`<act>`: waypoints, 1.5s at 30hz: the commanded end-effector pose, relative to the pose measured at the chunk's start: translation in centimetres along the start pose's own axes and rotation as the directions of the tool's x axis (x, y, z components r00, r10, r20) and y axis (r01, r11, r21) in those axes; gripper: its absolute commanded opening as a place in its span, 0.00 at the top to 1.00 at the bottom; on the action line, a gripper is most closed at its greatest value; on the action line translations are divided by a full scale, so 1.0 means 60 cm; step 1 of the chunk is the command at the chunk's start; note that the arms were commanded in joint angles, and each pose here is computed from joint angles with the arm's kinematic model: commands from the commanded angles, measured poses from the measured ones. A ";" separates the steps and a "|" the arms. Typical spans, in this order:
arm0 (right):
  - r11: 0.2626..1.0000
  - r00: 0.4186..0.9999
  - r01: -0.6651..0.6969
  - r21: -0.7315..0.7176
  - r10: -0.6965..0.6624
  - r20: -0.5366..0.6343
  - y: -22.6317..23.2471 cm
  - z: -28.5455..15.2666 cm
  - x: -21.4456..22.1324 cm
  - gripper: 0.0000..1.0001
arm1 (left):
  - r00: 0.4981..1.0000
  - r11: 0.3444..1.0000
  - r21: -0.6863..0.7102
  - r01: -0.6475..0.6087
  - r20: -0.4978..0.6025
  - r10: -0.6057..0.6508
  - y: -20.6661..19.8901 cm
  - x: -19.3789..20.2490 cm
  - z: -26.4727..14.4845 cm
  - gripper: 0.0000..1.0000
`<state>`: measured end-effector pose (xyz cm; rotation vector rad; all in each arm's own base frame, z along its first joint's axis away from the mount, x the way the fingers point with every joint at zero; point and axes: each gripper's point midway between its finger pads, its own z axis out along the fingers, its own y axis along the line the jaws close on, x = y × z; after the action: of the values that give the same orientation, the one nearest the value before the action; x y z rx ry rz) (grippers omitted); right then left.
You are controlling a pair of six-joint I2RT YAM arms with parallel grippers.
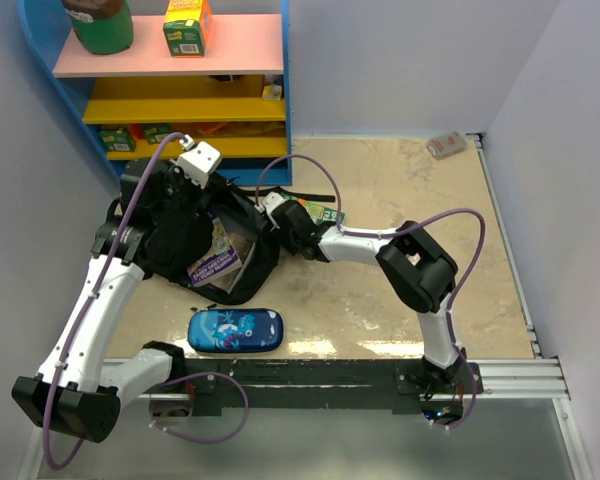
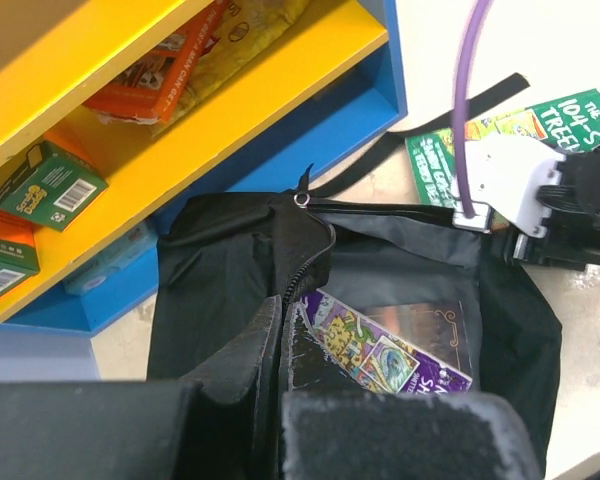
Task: Pack the student bag
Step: Pick up the book from the center of the board.
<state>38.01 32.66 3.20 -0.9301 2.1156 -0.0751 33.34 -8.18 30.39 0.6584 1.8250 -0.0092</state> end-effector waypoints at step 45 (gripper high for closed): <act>0.899 0.655 -0.378 -0.221 0.428 0.623 -0.080 -0.537 -0.264 1.00 | 0.995 0.991 -0.108 0.078 0.071 -0.070 0.030 -0.018 0.008 1.00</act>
<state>26.68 30.50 29.25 -0.4566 1.7418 0.3772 34.00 -7.79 30.08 0.5850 1.8135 0.0023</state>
